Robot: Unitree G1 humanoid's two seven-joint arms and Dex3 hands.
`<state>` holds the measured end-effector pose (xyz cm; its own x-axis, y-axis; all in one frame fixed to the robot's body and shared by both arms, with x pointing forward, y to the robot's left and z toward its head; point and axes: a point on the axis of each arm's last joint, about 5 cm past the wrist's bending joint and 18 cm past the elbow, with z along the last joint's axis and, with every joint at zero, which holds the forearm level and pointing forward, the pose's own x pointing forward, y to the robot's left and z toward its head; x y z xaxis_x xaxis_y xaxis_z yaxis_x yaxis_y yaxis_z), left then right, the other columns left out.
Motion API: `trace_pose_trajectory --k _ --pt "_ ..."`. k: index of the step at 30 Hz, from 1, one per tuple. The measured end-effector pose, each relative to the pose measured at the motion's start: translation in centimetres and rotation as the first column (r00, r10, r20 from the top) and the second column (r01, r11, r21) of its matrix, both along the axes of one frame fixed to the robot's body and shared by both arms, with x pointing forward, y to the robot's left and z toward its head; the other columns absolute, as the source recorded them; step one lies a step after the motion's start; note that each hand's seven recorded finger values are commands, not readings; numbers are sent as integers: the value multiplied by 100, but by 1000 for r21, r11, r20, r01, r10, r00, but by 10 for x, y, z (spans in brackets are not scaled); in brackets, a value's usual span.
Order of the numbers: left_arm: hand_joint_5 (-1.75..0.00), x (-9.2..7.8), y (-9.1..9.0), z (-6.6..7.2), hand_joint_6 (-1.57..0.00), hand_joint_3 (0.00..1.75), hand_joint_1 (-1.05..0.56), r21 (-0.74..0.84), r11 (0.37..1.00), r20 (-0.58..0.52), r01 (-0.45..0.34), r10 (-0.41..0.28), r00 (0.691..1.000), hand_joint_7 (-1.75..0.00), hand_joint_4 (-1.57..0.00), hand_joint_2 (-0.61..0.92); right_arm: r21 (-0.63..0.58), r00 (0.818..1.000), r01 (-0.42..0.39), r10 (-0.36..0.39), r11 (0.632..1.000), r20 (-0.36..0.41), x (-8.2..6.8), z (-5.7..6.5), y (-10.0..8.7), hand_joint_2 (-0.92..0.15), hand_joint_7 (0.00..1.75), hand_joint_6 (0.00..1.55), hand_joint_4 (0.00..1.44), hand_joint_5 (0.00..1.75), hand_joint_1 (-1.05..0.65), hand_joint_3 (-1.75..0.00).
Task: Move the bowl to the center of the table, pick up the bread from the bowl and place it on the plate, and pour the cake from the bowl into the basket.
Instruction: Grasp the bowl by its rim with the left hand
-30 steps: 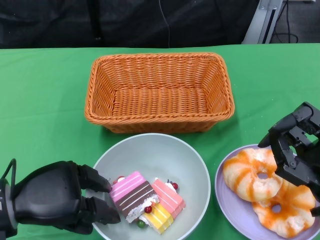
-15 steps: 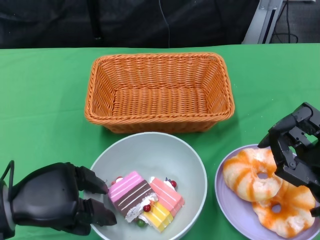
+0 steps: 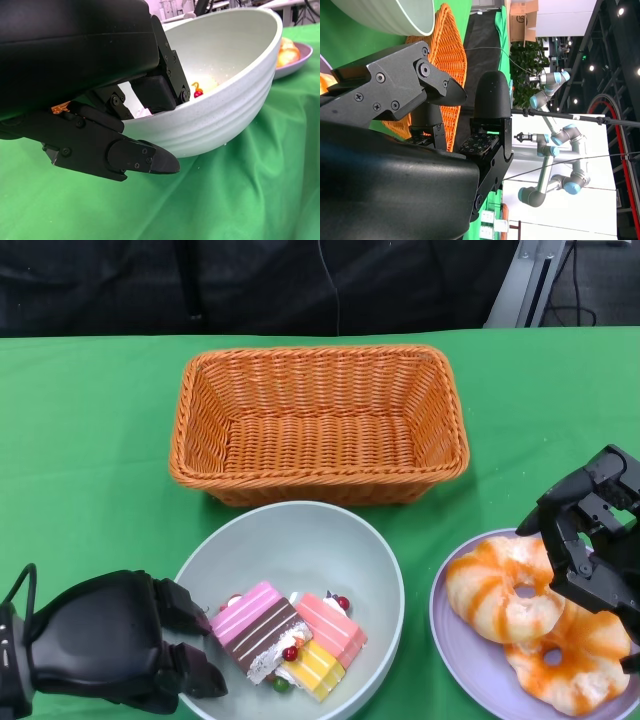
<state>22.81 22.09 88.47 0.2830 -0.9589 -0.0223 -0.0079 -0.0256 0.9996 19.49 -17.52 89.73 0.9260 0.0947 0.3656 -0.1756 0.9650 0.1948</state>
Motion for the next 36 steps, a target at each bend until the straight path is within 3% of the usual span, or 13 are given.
trace_pose_trajectory --k 13,24,25,27,29,33,36 --pt "-22 -5 -10 -6 -101 6 -45 -45 998 98 -37 41 994 -2 -97 92 -4 1000 1 -1 1000 0 0 0 0 -69 135 61 70 169 -7 -93" --pt "-29 -6 -18 -11 -105 2 -45 -64 997 107 -45 52 993 -2 -99 92 -6 1000 19 -19 1000 13 0 1 0 -70 131 62 73 165 -8 -91" --pt "-36 -6 -19 -11 -105 1 -44 -64 997 104 -45 52 993 -2 -97 92 -5 1000 20 -20 1000 13 0 1 0 -71 131 62 73 165 -8 -91" --pt "-75 -7 -19 -13 -109 0 -43 -60 997 97 -41 47 994 -2 -80 91 -4 1000 20 -20 1000 13 0 1 0 -71 131 62 73 165 -8 -91" --pt "-99 -8 -20 -15 -113 0 -42 -63 998 78 -29 34 996 -4 -72 89 -4 1000 21 -21 1000 13 0 1 0 -71 131 62 72 165 -8 -91" --pt "-123 -10 -20 -19 -117 0 -41 -115 993 53 -18 24 998 -4 -63 88 -4 1000 23 -23 1000 12 0 1 0 -71 132 62 71 166 -8 -91" --pt "-129 -10 -21 -21 -117 0 -40 -138 990 51 -19 26 998 -4 -62 89 -4 1000 24 -24 1000 12 0 1 0 -71 132 62 72 166 -8 -91"
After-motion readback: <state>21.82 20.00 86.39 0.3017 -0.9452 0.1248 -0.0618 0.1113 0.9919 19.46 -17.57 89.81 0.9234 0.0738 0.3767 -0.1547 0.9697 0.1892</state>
